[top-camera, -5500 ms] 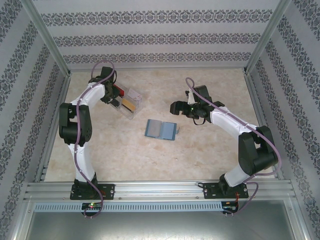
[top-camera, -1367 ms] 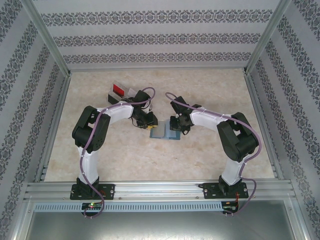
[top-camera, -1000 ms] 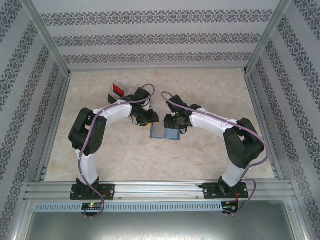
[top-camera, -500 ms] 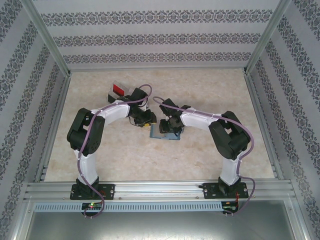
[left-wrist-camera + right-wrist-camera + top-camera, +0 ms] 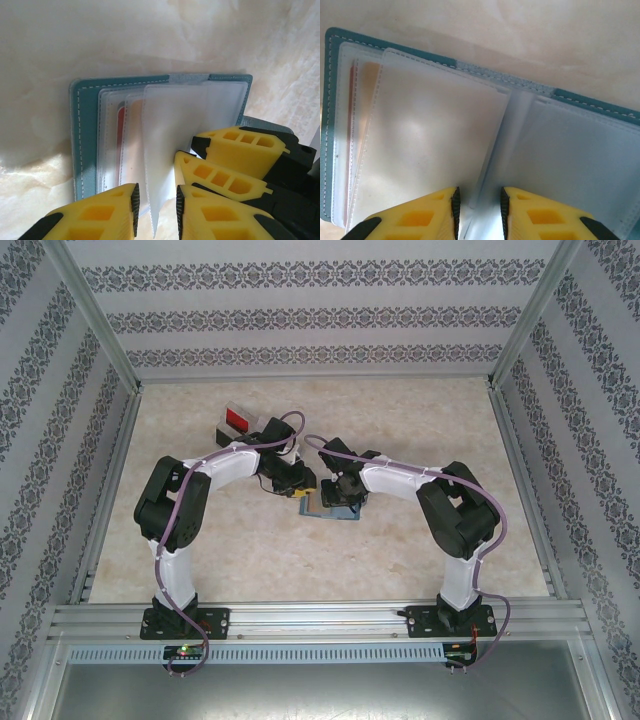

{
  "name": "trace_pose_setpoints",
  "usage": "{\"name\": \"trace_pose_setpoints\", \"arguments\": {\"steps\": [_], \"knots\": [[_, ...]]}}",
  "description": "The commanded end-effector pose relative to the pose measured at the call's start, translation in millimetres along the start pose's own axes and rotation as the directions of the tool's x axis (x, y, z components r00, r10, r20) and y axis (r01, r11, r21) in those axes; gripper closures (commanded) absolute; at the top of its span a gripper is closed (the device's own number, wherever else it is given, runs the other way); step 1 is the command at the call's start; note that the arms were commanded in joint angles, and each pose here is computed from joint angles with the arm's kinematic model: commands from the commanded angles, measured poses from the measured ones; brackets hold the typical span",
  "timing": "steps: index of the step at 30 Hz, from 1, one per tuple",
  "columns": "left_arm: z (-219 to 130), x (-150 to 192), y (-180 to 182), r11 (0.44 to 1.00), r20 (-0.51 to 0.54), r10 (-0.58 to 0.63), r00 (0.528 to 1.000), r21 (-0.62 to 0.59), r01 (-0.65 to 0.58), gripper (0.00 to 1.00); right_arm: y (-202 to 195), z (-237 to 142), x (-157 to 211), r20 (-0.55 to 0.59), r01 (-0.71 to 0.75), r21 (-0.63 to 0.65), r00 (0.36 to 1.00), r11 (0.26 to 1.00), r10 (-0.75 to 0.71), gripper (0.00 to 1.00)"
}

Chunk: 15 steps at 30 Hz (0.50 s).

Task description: Take the credit cards out of the card holder

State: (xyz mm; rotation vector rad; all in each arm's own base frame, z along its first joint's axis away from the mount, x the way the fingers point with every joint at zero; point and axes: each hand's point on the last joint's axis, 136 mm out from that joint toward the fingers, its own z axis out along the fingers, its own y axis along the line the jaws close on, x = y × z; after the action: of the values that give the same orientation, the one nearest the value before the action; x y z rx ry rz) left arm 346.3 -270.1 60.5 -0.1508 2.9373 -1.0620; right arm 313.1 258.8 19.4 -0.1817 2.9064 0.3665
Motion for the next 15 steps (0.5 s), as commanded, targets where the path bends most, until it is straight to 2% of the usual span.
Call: {"name": "trace_pose_setpoints", "arguments": {"steps": [1,11,15], "knots": [[6,-2,-2,0.999,-0.013,-0.01,1.0,0.034,0.011,0.71,-17,16,17,-0.065,0.021,0.077,0.998,0.997,-0.016,0.7],[18,2,6,0.999,-0.05,-0.026,0.998,0.023,0.027,0.73,-15,12,14,-0.048,0.006,0.056,0.999,0.998,-0.003,0.71],[22,4,-1,0.998,-0.068,-0.012,0.998,0.061,0.016,0.74,-13,9,12,-0.037,0.001,0.04,0.999,0.999,0.001,0.71]]}}
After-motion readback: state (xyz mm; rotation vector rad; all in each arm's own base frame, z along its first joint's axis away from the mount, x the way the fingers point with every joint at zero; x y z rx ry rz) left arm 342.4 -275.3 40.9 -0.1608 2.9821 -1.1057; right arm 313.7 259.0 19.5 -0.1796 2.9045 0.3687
